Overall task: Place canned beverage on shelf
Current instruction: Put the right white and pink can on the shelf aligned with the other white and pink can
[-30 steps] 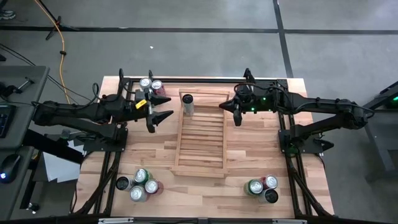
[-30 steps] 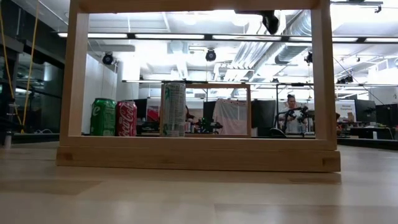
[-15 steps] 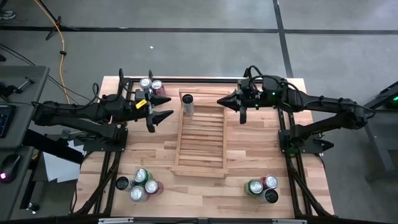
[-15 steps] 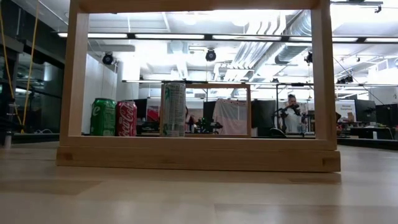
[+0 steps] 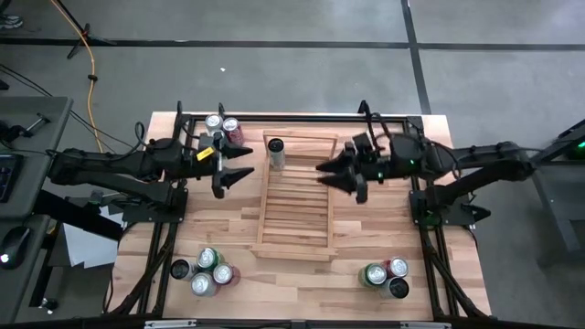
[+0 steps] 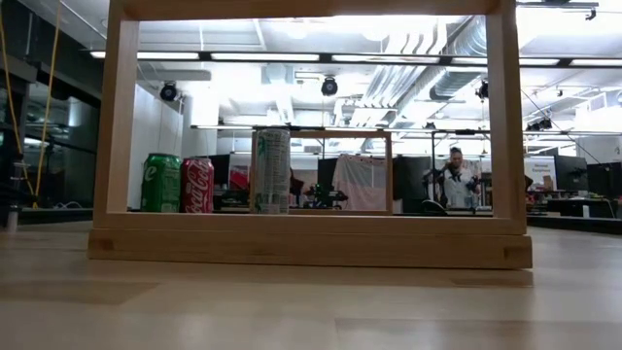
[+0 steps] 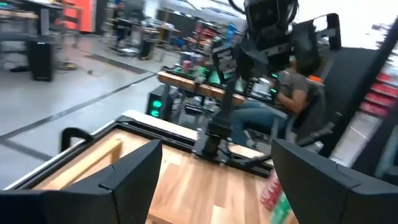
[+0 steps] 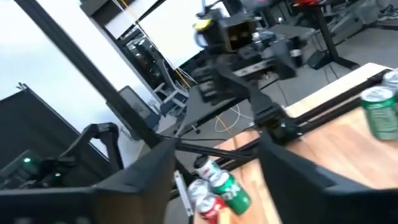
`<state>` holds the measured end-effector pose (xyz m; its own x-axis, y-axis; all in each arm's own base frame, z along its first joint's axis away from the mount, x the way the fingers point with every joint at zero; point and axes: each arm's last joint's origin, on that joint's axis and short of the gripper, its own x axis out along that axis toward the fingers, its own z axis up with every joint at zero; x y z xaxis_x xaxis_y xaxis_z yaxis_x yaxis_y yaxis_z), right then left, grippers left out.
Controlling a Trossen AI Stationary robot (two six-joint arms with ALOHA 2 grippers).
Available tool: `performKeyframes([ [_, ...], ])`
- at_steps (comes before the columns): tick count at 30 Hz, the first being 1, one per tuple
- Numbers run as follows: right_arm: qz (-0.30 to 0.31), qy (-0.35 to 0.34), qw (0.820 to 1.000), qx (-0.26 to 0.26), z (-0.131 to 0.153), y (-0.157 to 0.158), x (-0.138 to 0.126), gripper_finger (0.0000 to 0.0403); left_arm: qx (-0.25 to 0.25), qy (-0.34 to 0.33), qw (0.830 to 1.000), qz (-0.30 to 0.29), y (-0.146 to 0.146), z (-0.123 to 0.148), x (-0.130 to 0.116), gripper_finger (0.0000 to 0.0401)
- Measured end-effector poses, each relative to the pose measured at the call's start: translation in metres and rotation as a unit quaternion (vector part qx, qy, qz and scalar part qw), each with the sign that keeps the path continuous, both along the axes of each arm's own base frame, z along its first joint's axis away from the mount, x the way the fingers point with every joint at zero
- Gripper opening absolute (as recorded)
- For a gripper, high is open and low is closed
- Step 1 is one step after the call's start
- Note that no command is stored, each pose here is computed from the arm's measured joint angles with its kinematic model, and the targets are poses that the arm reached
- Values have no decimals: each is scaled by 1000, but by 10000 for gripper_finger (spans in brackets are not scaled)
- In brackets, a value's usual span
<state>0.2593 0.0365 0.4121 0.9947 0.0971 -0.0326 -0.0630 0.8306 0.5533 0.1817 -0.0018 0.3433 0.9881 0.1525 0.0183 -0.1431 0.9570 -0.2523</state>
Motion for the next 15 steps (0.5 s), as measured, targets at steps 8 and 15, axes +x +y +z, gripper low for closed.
performKeyframes([
  [8, 15, 278, 960, 38, 28, 68, -2, 293, 5, 9, 999, -32, -2, -1, -2, 294],
  [15, -29, 520, 846, 113, 19, 123, -20, 294, 6, 11, 999, -32, -2, -1, -2, 294],
])
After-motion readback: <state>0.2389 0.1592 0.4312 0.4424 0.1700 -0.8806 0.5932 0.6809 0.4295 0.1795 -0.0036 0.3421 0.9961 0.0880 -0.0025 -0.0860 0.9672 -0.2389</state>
